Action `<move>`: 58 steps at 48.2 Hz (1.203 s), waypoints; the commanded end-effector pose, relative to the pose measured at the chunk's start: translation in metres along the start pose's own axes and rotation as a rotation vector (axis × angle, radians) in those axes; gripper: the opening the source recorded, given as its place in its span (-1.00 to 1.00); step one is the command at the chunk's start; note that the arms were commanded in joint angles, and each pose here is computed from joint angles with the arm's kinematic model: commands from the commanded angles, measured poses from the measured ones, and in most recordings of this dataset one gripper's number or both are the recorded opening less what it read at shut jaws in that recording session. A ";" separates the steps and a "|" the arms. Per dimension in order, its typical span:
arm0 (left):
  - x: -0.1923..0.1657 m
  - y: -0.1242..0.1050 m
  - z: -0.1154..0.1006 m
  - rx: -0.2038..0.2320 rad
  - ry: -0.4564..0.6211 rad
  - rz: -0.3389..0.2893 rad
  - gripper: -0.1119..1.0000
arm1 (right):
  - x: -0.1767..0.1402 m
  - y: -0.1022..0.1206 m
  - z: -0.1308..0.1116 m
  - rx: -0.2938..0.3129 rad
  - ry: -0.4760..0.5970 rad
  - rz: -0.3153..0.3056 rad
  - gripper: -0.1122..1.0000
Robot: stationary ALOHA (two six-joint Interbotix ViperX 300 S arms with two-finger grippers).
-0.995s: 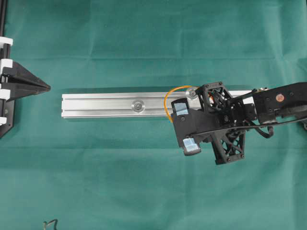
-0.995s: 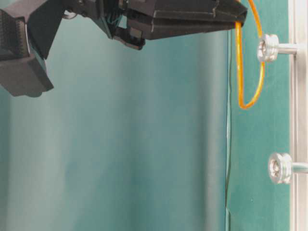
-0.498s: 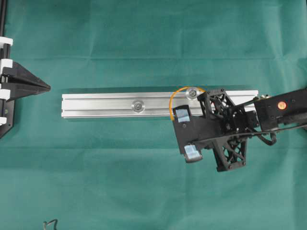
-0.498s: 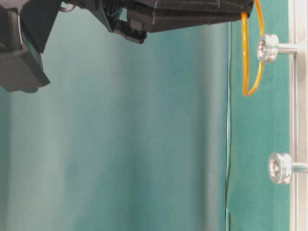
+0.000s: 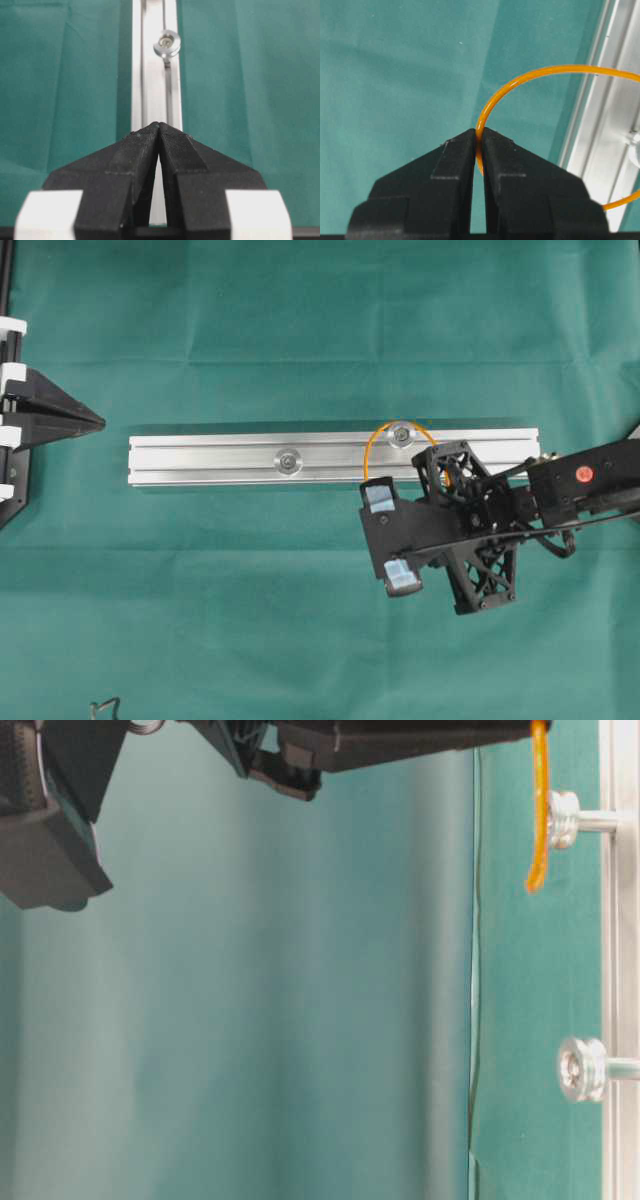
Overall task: Hook the rubber onto the shaft.
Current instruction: 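Rotate the right gripper and pull the band around the right pulley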
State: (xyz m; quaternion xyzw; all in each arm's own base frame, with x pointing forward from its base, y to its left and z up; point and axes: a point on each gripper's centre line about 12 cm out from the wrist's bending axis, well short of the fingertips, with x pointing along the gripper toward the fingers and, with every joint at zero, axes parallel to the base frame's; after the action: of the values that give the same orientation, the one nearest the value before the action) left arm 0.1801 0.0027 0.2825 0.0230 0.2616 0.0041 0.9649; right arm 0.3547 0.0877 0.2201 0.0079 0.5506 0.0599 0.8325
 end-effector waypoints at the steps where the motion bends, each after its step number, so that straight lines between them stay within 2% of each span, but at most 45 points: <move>1: -0.003 0.001 0.012 -0.001 -0.029 0.002 -0.76 | -0.009 0.008 0.010 0.000 -0.041 0.023 -0.67; 12: -0.004 0.001 0.012 0.001 -0.031 0.003 -0.76 | -0.008 0.015 0.012 0.015 -0.040 0.046 -0.67; 34: -0.004 0.001 0.013 -0.001 -0.031 0.002 -0.76 | -0.009 0.017 0.014 0.145 -0.054 0.053 -0.67; 41: -0.003 0.001 0.012 -0.001 -0.029 0.002 -0.76 | -0.009 0.017 0.018 0.238 -0.081 0.058 -0.67; 51: -0.003 0.001 0.012 -0.001 -0.029 0.002 -0.76 | -0.005 0.016 0.024 0.423 -0.107 0.068 -0.67; 58: -0.003 0.001 0.012 -0.001 -0.029 0.003 -0.76 | 0.000 0.015 0.035 0.507 -0.130 0.066 -0.67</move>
State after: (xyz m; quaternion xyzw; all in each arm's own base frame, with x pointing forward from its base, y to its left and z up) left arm 0.1801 0.0027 0.2825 0.0223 0.2616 0.0043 0.9649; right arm 0.3760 0.1011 0.2197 0.2240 0.5173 -0.0572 0.8240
